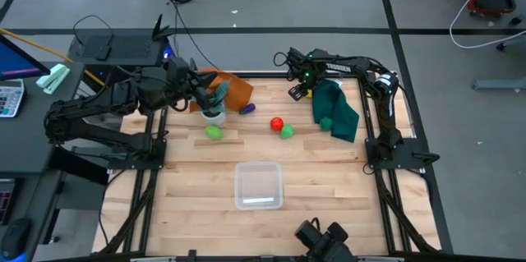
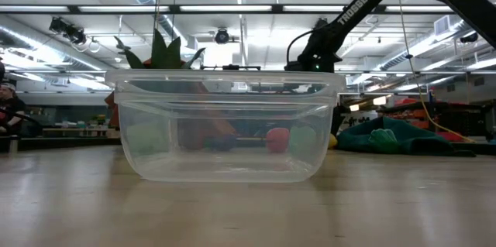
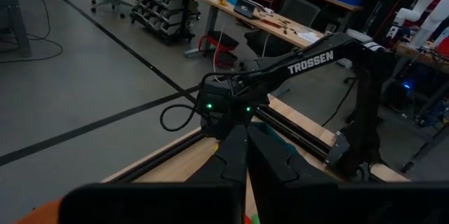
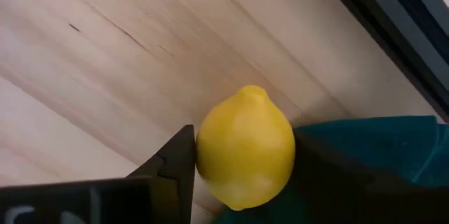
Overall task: Pick and placing Produce into tupperware
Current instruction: Put the lemon into the transparent bin
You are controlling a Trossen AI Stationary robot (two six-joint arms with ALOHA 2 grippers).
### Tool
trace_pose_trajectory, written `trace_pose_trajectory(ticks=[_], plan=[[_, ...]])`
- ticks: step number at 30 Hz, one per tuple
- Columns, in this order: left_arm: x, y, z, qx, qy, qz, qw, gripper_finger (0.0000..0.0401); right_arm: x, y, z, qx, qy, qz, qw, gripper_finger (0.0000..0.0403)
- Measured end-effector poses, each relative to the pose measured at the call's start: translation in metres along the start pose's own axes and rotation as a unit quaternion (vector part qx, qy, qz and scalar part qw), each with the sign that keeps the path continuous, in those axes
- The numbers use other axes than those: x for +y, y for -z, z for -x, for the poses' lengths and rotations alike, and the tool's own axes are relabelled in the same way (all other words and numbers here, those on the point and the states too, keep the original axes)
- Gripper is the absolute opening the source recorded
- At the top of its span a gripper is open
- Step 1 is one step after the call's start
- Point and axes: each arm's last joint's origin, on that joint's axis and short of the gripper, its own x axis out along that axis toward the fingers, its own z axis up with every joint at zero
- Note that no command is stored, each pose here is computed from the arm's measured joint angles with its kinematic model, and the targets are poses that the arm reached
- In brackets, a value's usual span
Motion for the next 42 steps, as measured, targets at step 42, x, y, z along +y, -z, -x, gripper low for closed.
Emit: trace_pose_trajectory(ticks=[42], plan=[[0.002, 0.004, 0.0, 0.017, -0.008, -0.013, 1.0, 0.0018, 0.063, 0.065, 0.164, -0.199, -0.117, 0.093, 0.969, 0.0155]])
